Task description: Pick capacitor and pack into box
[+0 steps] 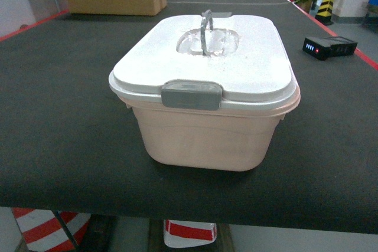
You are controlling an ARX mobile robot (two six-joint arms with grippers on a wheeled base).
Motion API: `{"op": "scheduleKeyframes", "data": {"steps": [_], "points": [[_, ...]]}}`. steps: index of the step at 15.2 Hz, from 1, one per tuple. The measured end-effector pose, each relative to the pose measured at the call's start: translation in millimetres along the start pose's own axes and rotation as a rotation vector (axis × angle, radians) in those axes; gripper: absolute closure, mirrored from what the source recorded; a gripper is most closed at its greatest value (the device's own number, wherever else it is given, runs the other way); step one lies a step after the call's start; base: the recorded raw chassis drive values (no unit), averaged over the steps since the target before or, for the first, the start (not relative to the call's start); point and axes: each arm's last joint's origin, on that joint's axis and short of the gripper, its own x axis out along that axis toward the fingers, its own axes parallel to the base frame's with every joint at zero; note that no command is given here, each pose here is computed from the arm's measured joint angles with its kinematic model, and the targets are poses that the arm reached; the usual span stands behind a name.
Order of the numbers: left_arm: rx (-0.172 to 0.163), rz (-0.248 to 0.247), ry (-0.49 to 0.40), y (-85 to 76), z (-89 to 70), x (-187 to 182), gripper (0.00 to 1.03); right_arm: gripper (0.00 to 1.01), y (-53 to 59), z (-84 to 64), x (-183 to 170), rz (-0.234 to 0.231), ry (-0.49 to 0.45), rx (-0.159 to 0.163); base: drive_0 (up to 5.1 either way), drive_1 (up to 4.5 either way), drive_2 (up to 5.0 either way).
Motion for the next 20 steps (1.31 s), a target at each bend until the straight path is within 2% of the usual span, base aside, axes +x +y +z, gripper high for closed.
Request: {"op": "scheduleKeyframes", "data": {"steps": [1,3,16,18,20], "points": [[0.000,0.001,0.039,0.1,-7.4,-6.4,1.01,0.03,0.0,0.0,0.0,0.000,0.000,0.000,0.0,0.00,0.0],[0.000,0.000,0.000,0.0,-1.0,-13.5,1.01,0.03,0.0,0.0,0.0,0.000,0.000,0.000,0.0,0.00,0.0],[0.000,0.000,-0.019,0.0,5.1,-49.0,1.01,0.03,0.0,0.0,0.0,0.000,0.000,0.000,0.0,0.00,0.0],[0.000,0.000,0.029,0.1,-0.4,-54.5,1.01,0.03,0.0,0.0,0.0,0.000,0.000,0.000,0.0,0.00,0.0],[0.000,-0.001,0.034,0.0,-1.6,-57.3,1.01,0.03,0.0,0.0,0.0,0.000,0.000,0.000,0.0,0.00,0.0]]}}
